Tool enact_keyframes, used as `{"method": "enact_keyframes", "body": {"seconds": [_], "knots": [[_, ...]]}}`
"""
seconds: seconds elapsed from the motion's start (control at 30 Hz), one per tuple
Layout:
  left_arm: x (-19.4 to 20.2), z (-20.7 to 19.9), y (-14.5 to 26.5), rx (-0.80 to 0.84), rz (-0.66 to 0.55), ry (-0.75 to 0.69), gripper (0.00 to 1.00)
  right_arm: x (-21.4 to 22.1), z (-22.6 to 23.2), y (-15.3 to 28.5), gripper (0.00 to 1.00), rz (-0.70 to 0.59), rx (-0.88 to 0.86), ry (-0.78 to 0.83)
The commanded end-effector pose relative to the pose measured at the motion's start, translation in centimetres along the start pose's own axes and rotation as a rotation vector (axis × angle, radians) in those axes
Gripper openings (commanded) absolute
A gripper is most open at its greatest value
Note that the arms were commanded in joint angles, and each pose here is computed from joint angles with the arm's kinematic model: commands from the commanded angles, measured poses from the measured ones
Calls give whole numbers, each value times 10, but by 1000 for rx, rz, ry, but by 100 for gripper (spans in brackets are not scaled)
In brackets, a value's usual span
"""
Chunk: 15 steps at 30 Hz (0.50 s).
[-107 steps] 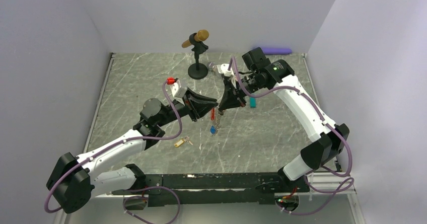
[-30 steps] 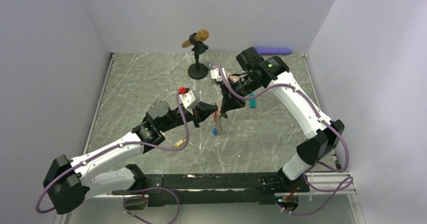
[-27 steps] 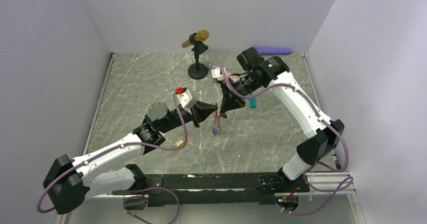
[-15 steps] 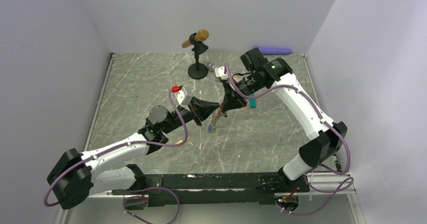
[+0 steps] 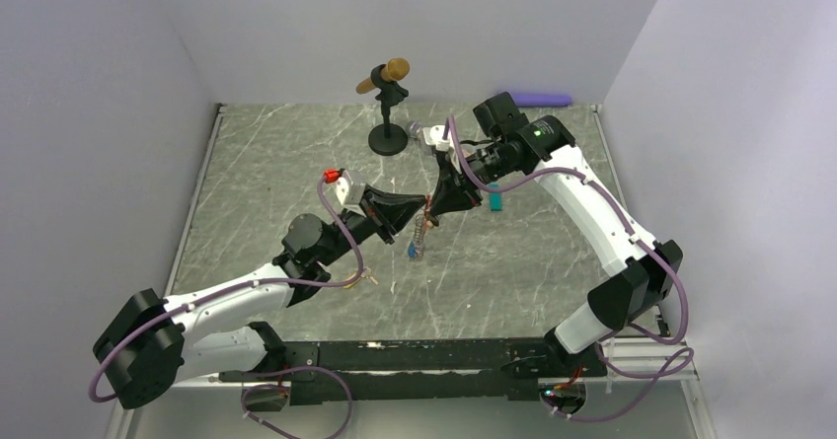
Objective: Put the keys on the keyring
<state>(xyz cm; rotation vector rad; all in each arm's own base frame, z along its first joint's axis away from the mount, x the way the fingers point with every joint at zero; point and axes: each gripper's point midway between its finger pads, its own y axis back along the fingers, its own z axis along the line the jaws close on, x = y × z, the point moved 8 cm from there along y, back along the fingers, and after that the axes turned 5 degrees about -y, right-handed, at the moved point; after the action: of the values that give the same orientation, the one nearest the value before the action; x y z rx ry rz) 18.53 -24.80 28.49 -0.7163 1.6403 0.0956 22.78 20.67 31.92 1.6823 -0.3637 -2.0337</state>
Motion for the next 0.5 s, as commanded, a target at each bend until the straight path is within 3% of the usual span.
{"method": "enact_keyframes", "body": {"seconds": [0.0,0.47], "knots": [[-27,-4,-8,-13,-132,-38,0,-9,13,1,18,-60,-58,-2],[-22,-2,-7,-78,-62,-127,0,-14,11,6,21,-106,-71,-22]]}}
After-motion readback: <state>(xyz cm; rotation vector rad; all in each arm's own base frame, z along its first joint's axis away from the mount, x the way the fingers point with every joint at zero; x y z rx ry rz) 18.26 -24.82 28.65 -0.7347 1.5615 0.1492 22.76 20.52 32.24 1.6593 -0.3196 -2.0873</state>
